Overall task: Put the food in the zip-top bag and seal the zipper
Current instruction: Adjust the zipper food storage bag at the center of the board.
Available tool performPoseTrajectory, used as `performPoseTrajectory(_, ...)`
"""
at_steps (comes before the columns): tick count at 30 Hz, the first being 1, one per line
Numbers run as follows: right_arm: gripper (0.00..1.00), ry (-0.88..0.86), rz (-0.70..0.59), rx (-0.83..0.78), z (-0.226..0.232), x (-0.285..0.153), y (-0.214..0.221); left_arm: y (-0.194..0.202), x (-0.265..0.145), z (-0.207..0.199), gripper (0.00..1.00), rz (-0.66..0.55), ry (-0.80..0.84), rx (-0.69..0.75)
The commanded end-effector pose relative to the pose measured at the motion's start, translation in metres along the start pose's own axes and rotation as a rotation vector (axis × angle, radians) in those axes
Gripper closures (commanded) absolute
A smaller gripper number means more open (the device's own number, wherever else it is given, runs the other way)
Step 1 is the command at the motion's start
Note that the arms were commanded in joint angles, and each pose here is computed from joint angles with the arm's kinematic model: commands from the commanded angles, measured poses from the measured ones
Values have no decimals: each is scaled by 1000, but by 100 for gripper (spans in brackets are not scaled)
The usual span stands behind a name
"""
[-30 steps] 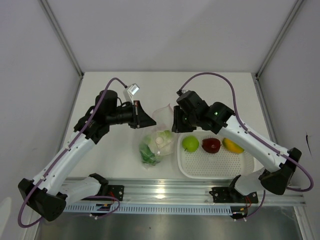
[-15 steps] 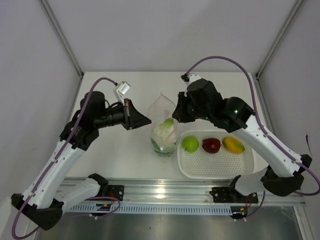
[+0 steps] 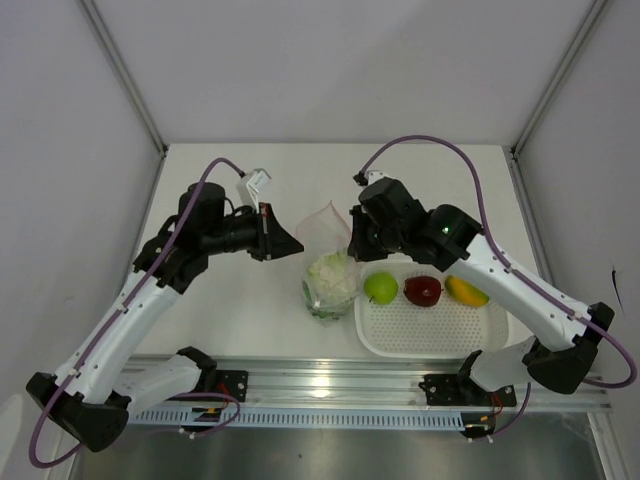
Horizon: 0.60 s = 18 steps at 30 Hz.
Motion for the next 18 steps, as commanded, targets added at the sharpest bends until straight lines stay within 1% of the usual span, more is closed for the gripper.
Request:
performPoseTrajectory(1, 99, -24, -167, -17, 7, -40, -44, -24, -18, -29, 99, -89, 47, 105)
performPoseTrajectory(3, 76, -14, -173, -23, 5, -45, -46, -20, -12, -23, 100, -63, 43, 83)
performPoseTrajectory(5, 64, -9, -171, -21, 3, -49, -45, -13, -8, -16, 100, -53, 43, 61)
performPoseTrajectory(6, 55, -1, -174, -19, -1, -56, -44, -12, -7, -14, 99, -54, 44, 58)
performPoseTrajectory(7, 50, 10, -180, -17, -4, -61, -45, -12, -7, -14, 100, -55, 45, 57)
performPoseTrajectory(8, 39, 18, -195, -9, -8, -74, -46, -11, -7, -13, 99, -56, 44, 57)
performPoseTrajectory(10, 30, 39, -218, 6, -16, -86, -48, -11, -7, -12, 100, -55, 43, 57)
performPoseTrajectory(12, 11, 62, -247, 31, -28, -104, -48, -12, -6, -13, 100, -53, 43, 57)
performPoseTrajectory(13, 8, 80, -254, 40, -33, -108, -47, -12, -6, -14, 99, -55, 47, 59)
performPoseTrajectory(14, 1, 132, -255, 67, -47, -112, -44, -13, -5, -14, 99, -52, 48, 57)
performPoseTrajectory(17, 1, 262, -245, 124, -80, -117, -27, -13, -4, -15, 99, -51, 57, 58)
performPoseTrajectory(18, 1, 300, -261, 184, -93, -122, -23, -12, -4, -15, 99, -48, 59, 57)
Point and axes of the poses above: each gripper's point midway between its finger pads, its own x axis out along the fingers, its own z axis along the line the jaws close on, y = z × x, the point moved 1 cm from there along -x, back along the fingers, and after that the axes turned 10 degrees about -x, right-handed, at the moved point
